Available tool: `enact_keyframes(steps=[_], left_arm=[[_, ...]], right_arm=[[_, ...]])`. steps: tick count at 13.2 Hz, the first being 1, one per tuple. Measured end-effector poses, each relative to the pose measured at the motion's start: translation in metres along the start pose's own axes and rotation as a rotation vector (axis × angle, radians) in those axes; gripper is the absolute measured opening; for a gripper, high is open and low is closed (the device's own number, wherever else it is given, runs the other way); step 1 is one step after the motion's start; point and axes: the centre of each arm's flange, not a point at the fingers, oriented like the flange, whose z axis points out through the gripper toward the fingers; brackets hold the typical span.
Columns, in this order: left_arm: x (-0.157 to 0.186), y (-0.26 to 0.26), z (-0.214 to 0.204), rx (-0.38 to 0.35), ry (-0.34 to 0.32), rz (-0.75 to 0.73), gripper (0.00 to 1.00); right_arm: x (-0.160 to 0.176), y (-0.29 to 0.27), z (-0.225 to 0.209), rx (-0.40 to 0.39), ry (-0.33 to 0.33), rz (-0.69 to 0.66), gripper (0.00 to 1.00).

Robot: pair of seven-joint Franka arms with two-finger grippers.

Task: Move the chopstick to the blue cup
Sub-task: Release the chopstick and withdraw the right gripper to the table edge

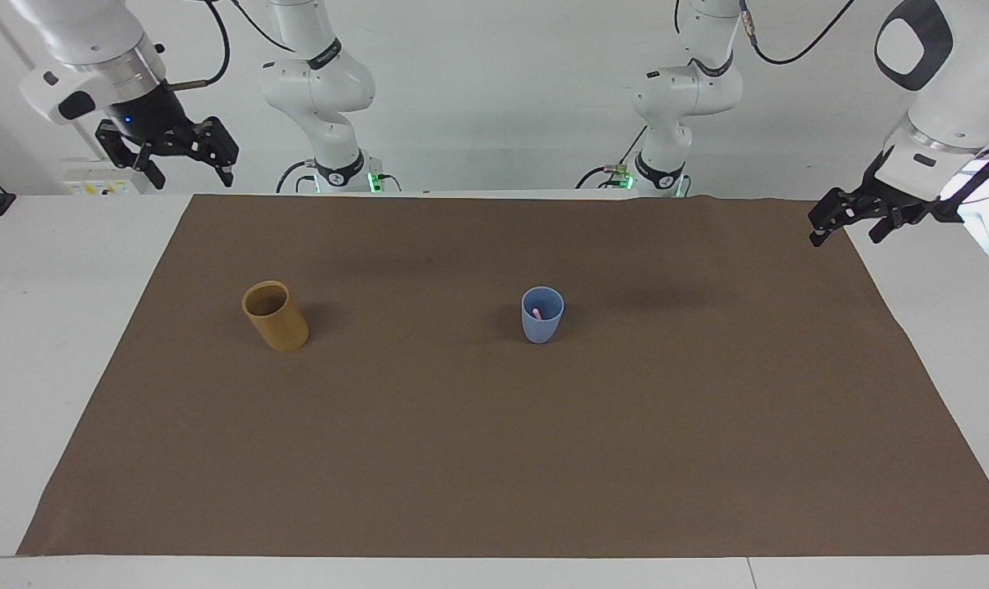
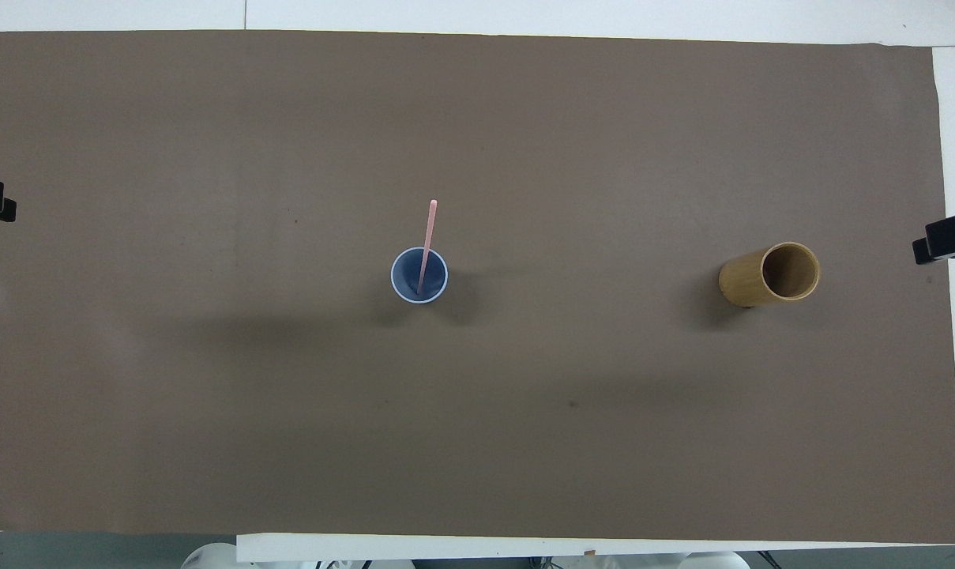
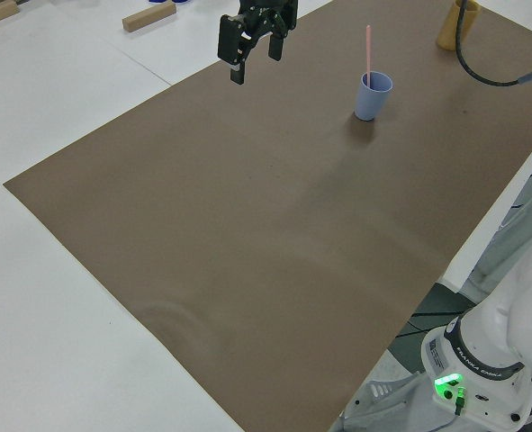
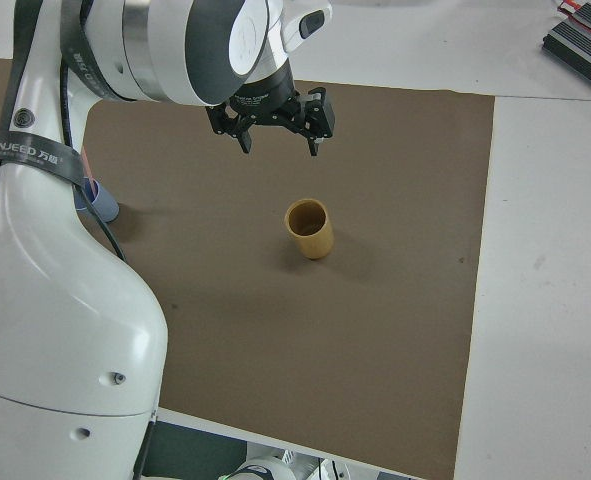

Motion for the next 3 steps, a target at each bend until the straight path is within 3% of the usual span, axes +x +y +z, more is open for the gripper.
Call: enact_keyframes(steps=[3], left_arm=[[0.0000,0.0000,0.0000,0.000,0.000,0.000,1.00]], right_arm=[[0.0000,-0.0003,0.0039,-0.001,-0.007,0.012,1.00]])
